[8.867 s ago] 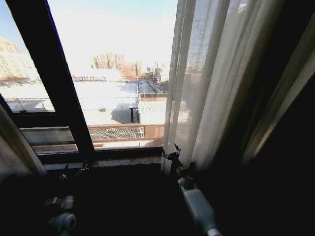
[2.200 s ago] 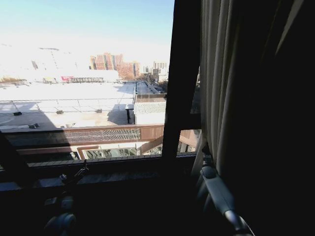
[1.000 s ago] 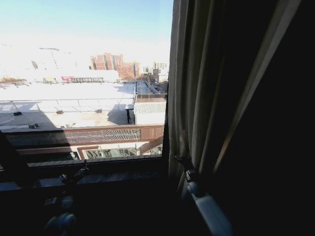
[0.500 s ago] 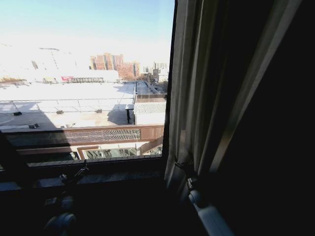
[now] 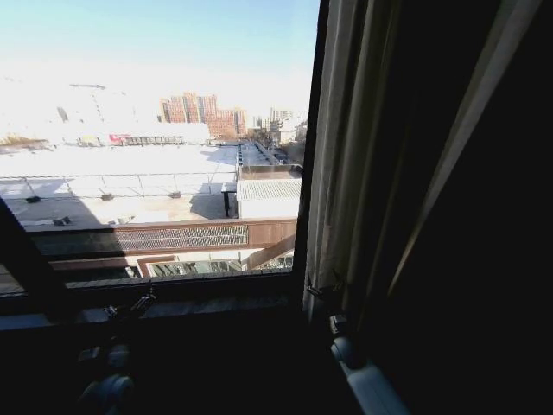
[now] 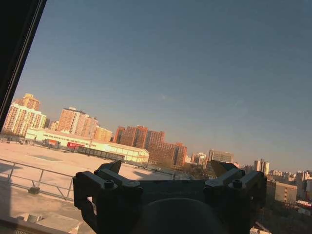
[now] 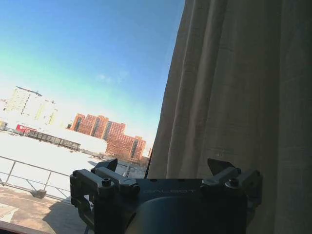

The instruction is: Open the curtains by pulling them apart, changing their state from closed to fully open.

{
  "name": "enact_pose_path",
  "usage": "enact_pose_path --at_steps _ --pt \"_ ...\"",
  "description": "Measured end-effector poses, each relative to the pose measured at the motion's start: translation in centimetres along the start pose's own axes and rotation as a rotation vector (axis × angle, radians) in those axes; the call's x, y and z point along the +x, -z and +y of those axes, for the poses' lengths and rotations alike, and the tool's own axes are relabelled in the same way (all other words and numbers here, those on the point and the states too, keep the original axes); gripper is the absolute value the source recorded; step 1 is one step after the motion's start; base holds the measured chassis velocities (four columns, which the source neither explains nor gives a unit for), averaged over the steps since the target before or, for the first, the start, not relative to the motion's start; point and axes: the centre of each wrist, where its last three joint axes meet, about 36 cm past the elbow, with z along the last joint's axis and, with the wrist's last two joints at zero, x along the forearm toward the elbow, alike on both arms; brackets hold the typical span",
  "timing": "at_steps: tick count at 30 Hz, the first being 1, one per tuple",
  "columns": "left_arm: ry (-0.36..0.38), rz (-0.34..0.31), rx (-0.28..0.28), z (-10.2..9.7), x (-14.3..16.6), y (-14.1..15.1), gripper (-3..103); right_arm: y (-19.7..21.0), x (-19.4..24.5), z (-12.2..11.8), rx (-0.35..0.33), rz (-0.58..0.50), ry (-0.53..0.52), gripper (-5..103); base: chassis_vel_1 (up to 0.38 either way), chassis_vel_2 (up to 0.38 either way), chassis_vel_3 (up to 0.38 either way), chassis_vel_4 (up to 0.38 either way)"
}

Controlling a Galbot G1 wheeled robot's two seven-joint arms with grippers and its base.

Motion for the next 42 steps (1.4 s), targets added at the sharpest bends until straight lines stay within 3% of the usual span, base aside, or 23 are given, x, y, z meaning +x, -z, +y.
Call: enact_pose_path --at_steps 42 --pt "0.0 0.0 0.0 0.0 0.0 0.0 100 -0.27 0.12 0.55 -0.003 -0.014 0.035 100 0.375 0.309 -0.386 -0.308"
